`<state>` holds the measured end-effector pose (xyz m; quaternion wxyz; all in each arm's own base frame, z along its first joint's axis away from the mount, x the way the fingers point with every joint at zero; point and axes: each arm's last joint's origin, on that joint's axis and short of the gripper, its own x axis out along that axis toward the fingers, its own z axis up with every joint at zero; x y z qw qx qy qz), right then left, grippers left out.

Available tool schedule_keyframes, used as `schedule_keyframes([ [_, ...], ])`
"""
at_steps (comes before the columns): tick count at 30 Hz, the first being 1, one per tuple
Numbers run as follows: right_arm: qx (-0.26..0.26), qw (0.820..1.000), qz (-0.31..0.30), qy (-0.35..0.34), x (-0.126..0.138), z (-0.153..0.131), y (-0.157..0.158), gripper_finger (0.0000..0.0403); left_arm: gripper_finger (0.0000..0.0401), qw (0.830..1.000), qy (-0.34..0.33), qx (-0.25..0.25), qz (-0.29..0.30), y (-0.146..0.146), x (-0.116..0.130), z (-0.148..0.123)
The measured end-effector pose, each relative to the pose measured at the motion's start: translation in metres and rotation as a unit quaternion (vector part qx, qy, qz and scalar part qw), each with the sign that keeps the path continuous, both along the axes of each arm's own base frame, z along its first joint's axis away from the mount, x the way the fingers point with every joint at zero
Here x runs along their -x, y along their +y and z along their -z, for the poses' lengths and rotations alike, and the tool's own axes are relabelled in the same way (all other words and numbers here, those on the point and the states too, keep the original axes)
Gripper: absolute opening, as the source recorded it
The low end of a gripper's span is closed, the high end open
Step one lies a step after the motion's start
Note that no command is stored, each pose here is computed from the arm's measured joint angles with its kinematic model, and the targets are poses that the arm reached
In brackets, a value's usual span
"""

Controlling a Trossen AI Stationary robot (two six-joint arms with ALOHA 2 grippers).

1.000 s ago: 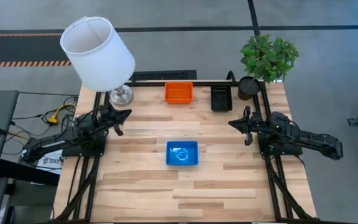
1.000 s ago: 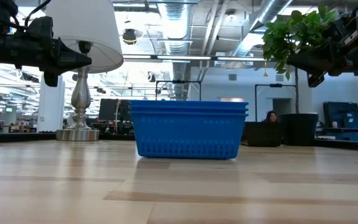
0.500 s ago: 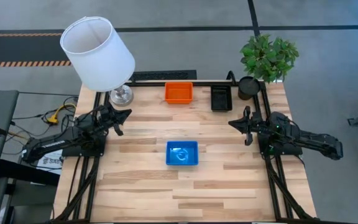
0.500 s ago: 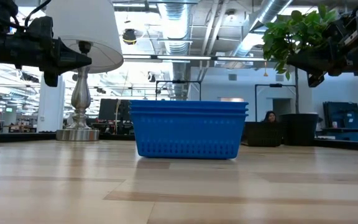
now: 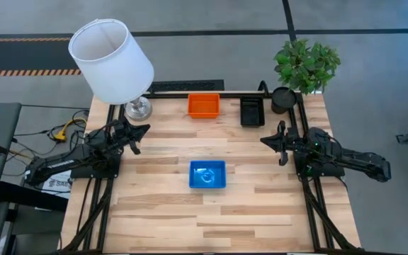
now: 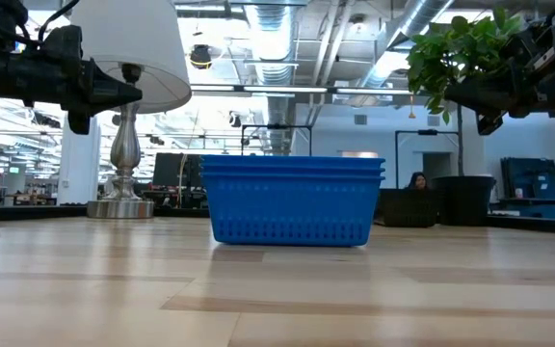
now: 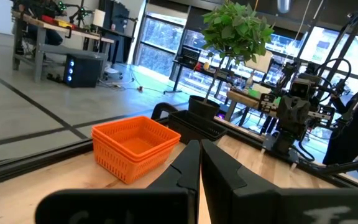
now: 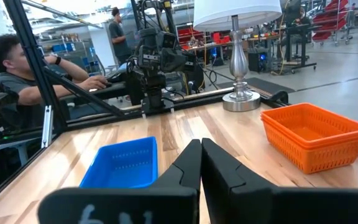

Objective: Stack baskets by color
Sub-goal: Return to Home Position

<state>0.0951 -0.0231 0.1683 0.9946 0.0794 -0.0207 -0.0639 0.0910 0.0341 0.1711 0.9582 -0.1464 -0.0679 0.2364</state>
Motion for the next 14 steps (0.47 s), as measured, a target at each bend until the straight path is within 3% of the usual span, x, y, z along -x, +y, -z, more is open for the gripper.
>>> schedule_keyframes([
  [14, 0.0, 1.0, 0.0, 0.0, 0.0, 0.0, 0.0, 0.0034, 0.0, 1.0, 0.0, 0.0, 0.0, 0.0, 0.0, -0.0001],
])
